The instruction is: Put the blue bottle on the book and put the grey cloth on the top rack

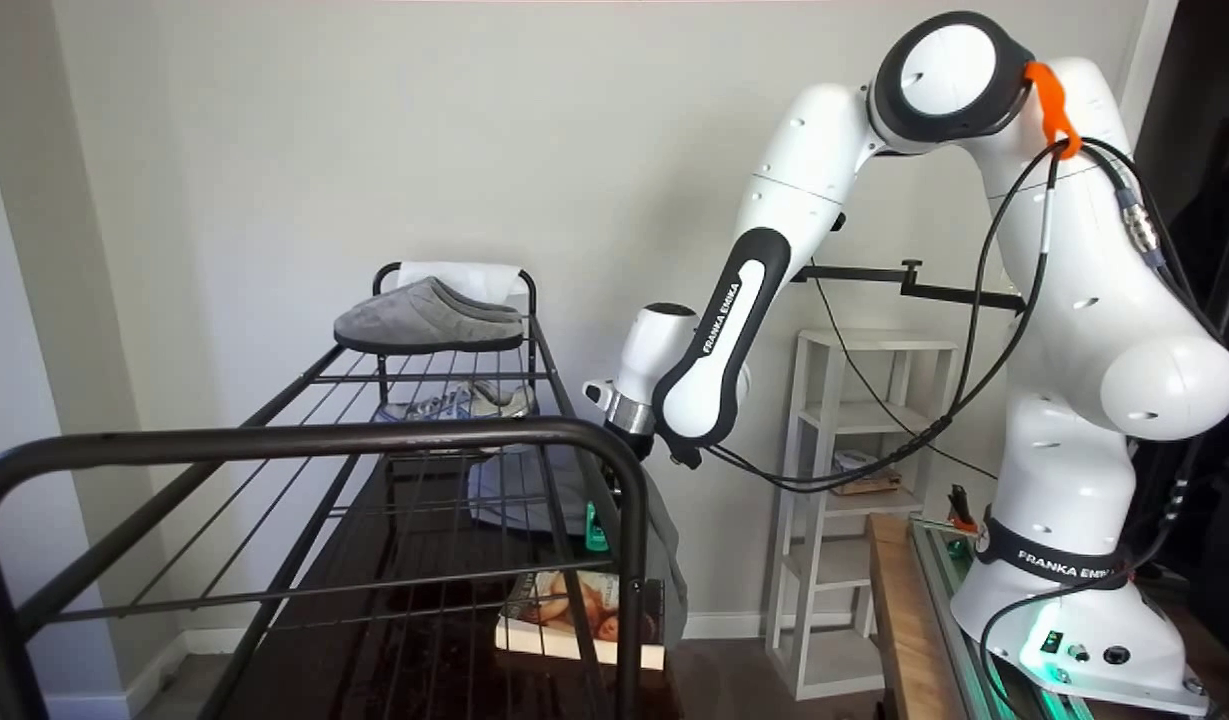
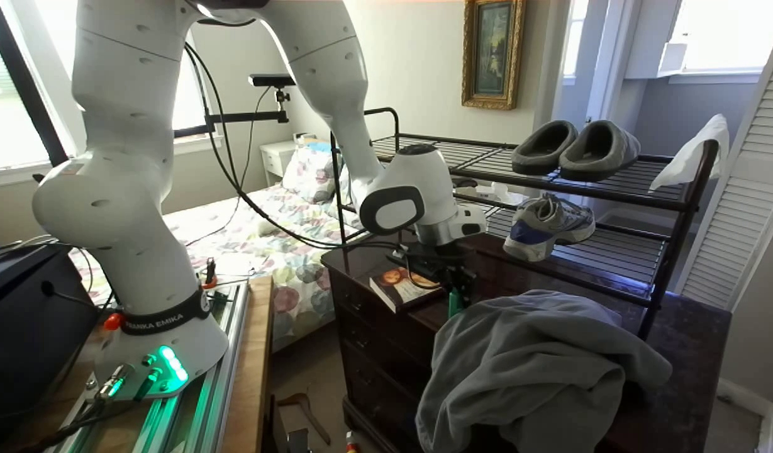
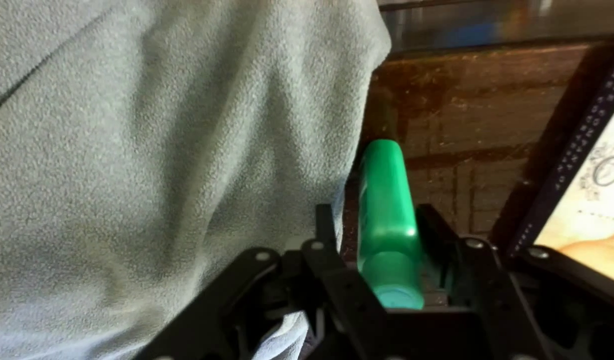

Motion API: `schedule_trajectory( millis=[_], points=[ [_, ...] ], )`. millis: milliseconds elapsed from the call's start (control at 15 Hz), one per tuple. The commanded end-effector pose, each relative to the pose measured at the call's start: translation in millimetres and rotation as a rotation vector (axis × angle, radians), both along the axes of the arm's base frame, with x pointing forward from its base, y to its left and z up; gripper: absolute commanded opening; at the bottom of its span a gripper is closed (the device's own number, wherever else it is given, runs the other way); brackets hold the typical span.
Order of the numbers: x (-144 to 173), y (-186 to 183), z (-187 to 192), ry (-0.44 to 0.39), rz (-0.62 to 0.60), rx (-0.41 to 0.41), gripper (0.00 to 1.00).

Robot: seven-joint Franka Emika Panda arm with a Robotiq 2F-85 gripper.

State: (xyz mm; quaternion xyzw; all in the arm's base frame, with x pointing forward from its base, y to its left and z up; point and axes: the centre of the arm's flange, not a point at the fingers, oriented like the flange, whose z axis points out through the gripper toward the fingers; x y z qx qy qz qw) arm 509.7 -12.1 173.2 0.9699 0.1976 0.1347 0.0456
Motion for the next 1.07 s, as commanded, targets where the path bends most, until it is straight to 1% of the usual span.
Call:
schedule_trajectory(
  millis=[0,67,133,200,400,667,800,1000],
  points=[
    [2.7,5.5,1.6,-0.015,-0.009,-0.004,0.16],
    [3.3,6.7,2.0,-0.013,-0.011,0.006,0.08],
    [3.2,8.7,3.7,-0.013,-0.012,0.016,0.04],
    [2.1,11.6,5.4,-0.015,-0.011,0.029,0.07],
    [-4.1,22.9,18.0,-0.013,0.002,0.059,0.07],
    [-16.9,34.7,53.5,-0.048,0.030,0.053,0.07],
    [-21.1,39.5,63.5,-0.055,0.050,0.072,0.07],
    [-28.0,55.9,69.4,-0.026,0.078,0.107,0.07]
  ],
)
